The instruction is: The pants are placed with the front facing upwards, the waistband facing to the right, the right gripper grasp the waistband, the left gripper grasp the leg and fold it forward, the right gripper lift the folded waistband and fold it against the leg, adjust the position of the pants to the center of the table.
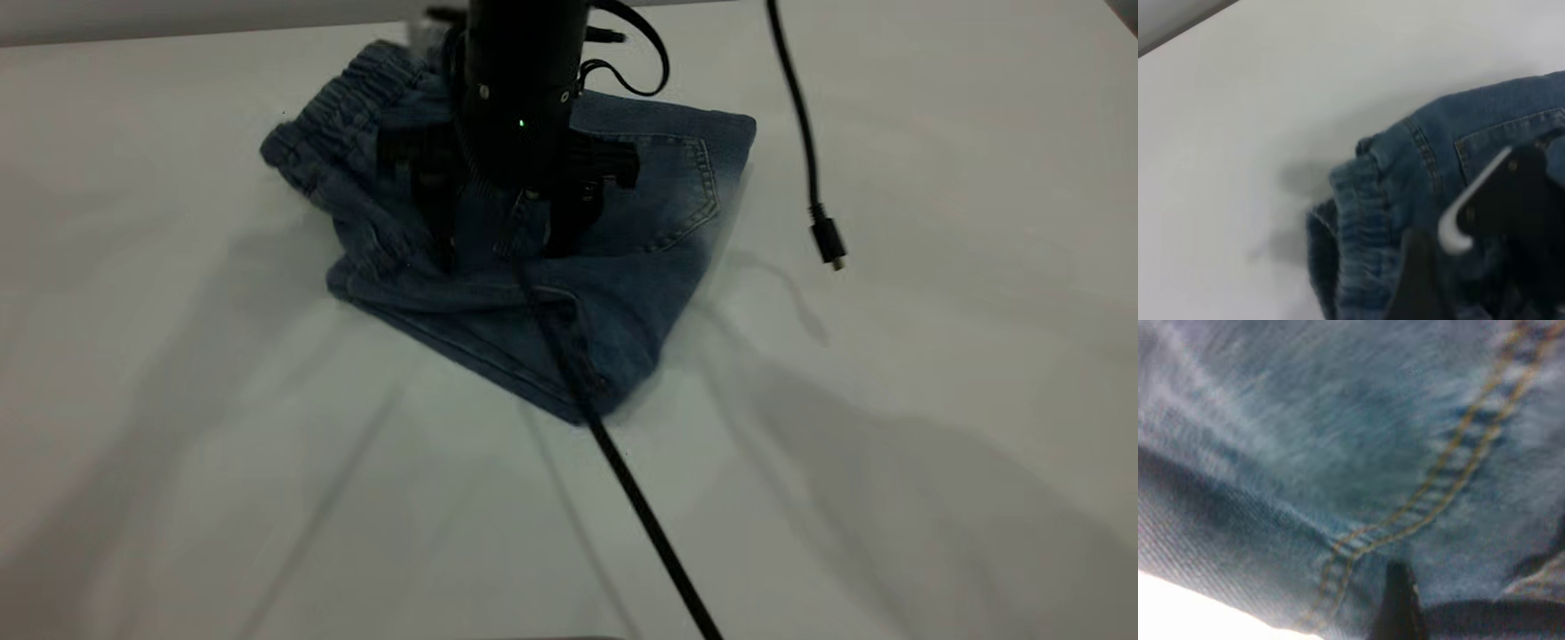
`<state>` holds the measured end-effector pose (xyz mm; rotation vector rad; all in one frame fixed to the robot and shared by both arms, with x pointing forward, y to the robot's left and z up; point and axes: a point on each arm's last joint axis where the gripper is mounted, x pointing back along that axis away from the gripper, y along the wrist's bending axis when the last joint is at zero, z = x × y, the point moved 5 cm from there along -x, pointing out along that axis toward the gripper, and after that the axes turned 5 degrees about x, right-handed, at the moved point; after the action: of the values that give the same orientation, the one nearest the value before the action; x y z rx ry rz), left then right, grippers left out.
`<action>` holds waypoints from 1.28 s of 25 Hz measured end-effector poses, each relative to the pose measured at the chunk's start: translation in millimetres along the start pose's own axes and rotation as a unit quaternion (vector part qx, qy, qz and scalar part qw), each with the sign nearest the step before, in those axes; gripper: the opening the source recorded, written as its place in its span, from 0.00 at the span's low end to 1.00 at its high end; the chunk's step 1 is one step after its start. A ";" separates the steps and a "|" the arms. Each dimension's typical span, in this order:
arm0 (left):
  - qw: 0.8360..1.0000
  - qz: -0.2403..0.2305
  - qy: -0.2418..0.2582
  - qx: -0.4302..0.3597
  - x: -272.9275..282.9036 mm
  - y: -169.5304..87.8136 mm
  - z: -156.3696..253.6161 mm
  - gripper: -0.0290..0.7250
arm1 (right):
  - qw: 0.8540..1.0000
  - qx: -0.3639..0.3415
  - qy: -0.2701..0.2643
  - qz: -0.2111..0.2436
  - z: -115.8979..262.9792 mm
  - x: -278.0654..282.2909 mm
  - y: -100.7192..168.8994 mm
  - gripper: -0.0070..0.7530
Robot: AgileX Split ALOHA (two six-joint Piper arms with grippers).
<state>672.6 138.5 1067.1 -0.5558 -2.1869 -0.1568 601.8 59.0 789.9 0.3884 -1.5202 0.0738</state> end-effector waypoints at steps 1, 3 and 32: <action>1.000 0.000 0.000 0.000 0.0 0.0 0.0 0.65 | 0.999 0.026 0.010 0.022 5.0 -0.3 -1.6 0.70; 1.000 0.000 0.000 0.000 0.0 0.0 0.0 0.65 | 0.995 0.067 0.026 0.066 11.7 -0.9 -7.6 0.69; 0.997 -0.033 -0.061 -0.018 104.8 4.3 -9.7 0.65 | 0.947 0.249 -0.157 0.127 9.3 190.8 38.0 0.65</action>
<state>625.0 174.6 1153.9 -0.5255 -2.3262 -0.2016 593.7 55.2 984.4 0.6244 -1.8586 0.6356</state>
